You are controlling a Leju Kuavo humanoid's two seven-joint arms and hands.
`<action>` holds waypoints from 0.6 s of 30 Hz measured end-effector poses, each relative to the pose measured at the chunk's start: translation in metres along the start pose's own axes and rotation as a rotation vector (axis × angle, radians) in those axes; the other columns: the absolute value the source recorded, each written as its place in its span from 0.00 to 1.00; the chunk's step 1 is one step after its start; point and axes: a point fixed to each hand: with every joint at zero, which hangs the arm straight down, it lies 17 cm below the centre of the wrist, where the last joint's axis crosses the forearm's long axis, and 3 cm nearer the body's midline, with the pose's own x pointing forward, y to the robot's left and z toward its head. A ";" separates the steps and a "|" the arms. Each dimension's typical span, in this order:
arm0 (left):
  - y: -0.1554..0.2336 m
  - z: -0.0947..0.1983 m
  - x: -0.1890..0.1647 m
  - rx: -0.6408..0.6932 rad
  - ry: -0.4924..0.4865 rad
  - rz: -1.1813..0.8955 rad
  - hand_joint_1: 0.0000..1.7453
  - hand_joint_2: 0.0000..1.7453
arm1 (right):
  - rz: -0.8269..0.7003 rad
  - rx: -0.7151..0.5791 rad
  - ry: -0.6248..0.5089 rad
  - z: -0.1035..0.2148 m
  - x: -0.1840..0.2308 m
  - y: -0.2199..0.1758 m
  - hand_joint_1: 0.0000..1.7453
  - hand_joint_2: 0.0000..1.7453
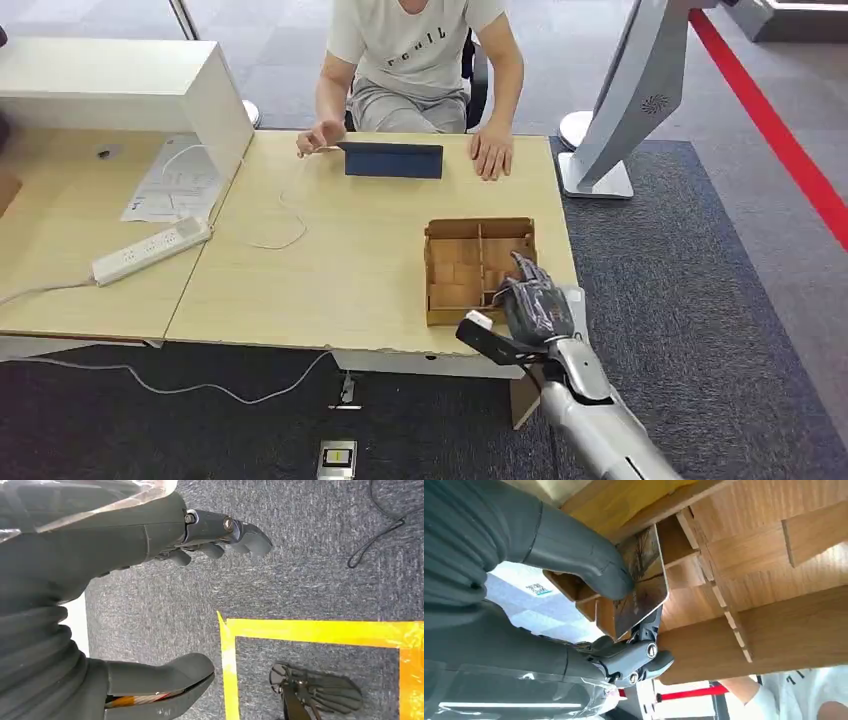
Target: Pass the card to the sensor for recognition and then transmit it.
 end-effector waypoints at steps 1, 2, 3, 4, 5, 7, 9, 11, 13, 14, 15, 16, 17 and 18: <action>0.000 0.000 0.000 0.000 0.000 0.000 0.00 1.00 | 0.005 -0.007 -0.004 -0.002 0.001 -0.004 1.00 1.00; 0.000 0.000 0.000 0.000 0.001 0.000 0.00 1.00 | 0.012 -0.017 -0.011 -0.006 0.002 -0.011 1.00 1.00; 0.000 0.000 0.000 0.000 0.002 -0.001 0.00 1.00 | 0.018 -0.029 -0.017 -0.010 0.003 -0.018 1.00 1.00; 0.000 0.000 -0.001 -0.001 0.002 -0.002 0.00 1.00 | 0.026 -0.043 -0.026 -0.015 0.006 -0.027 1.00 1.00; 0.000 0.000 -0.001 -0.001 0.002 -0.002 0.00 1.00 | 0.035 -0.057 -0.036 -0.021 0.008 -0.039 1.00 1.00; 0.000 0.000 0.000 -0.001 0.001 -0.004 0.00 1.00 | 0.046 -0.085 -0.048 -0.032 0.012 -0.062 1.00 1.00; 0.000 0.000 0.000 -0.001 -0.003 -0.006 0.00 1.00 | 0.062 -0.116 -0.064 -0.042 0.018 -0.085 1.00 1.00; -0.001 0.000 0.000 -0.002 -0.006 -0.008 0.00 1.00 | 0.069 -0.142 -0.079 -0.046 0.023 -0.101 1.00 1.00; -0.001 0.000 0.000 -0.004 -0.008 -0.014 0.00 1.00 | 0.071 -0.160 -0.090 -0.048 0.028 -0.111 1.00 1.00; -0.001 0.000 0.000 -0.005 -0.009 -0.017 0.00 1.00 | 0.070 -0.165 -0.090 -0.048 0.029 -0.115 1.00 1.00; -0.002 0.000 0.000 -0.006 -0.010 -0.021 0.00 1.00 | 0.069 -0.169 -0.091 -0.047 0.029 -0.117 1.00 1.00; -0.002 0.000 0.000 -0.008 -0.010 -0.024 0.00 1.00 | 0.069 -0.178 -0.091 -0.047 0.030 -0.120 1.00 1.00; -0.003 0.000 0.000 -0.011 -0.010 -0.025 0.00 1.00 | 0.068 -0.181 -0.092 -0.046 0.030 -0.121 1.00 1.00; -0.003 0.000 0.000 -0.011 -0.009 -0.026 0.00 1.00 | 0.067 -0.185 -0.096 -0.044 0.031 -0.121 1.00 1.00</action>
